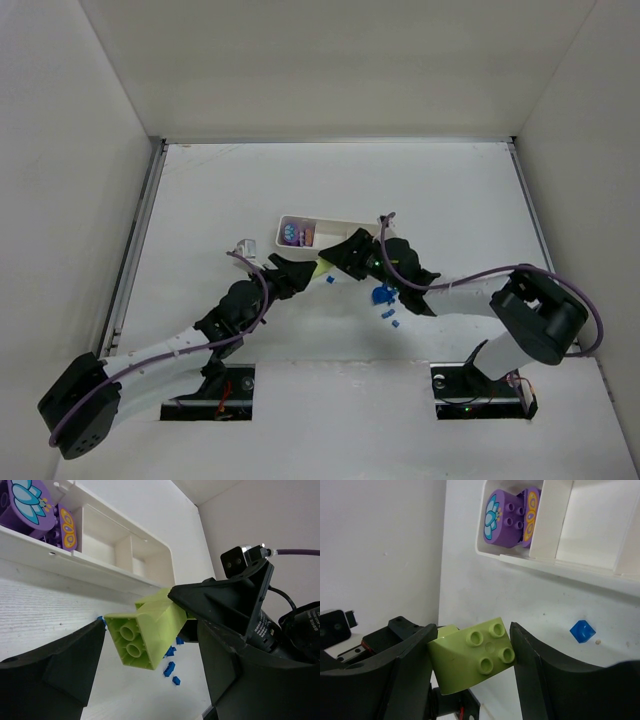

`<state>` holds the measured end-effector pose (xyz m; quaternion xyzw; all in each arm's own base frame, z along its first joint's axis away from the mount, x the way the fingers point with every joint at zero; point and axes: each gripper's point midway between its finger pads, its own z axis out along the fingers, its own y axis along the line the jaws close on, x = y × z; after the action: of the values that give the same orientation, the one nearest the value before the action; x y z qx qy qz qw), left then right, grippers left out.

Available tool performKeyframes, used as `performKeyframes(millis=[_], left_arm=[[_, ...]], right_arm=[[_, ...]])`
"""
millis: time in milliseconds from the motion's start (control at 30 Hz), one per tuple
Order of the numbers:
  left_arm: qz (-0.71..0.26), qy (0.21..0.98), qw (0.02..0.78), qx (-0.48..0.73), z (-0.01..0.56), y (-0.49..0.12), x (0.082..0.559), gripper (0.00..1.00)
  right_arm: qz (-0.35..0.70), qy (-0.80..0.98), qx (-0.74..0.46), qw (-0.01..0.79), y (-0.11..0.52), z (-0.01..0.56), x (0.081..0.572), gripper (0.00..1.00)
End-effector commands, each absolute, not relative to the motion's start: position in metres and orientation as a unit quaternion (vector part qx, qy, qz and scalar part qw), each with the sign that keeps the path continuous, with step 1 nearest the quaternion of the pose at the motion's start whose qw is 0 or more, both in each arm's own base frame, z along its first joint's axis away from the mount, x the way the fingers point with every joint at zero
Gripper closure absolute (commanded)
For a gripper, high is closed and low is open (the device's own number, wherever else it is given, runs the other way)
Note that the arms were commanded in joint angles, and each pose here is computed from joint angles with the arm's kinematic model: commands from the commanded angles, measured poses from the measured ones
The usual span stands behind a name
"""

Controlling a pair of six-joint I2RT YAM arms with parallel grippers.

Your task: Sort the legos into containers by color

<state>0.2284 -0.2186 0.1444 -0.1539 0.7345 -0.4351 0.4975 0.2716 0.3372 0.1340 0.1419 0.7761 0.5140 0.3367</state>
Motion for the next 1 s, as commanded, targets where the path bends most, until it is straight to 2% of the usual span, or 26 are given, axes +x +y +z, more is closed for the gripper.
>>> performKeyframes(millis=[0, 100, 967], left_arm=[[-0.457, 0.715, 0.505, -0.158, 0.156, -0.22, 0.229, 0.31], [-0.453, 0.718, 0.504, -0.158, 0.154, -0.22, 0.23, 0.34], [-0.494, 0.691, 0.504, -0.157, 0.169, -0.243, 0.233, 0.35]], right_arm=[[0.572, 0.727, 0.141, 0.354, 0.346, 0.179, 0.283, 0.46], [0.577, 0.724, 0.14, 0.351, 0.346, 0.182, 0.283, 0.46], [0.635, 0.7, 0.138, 0.296, 0.371, 0.188, 0.268, 0.46]])
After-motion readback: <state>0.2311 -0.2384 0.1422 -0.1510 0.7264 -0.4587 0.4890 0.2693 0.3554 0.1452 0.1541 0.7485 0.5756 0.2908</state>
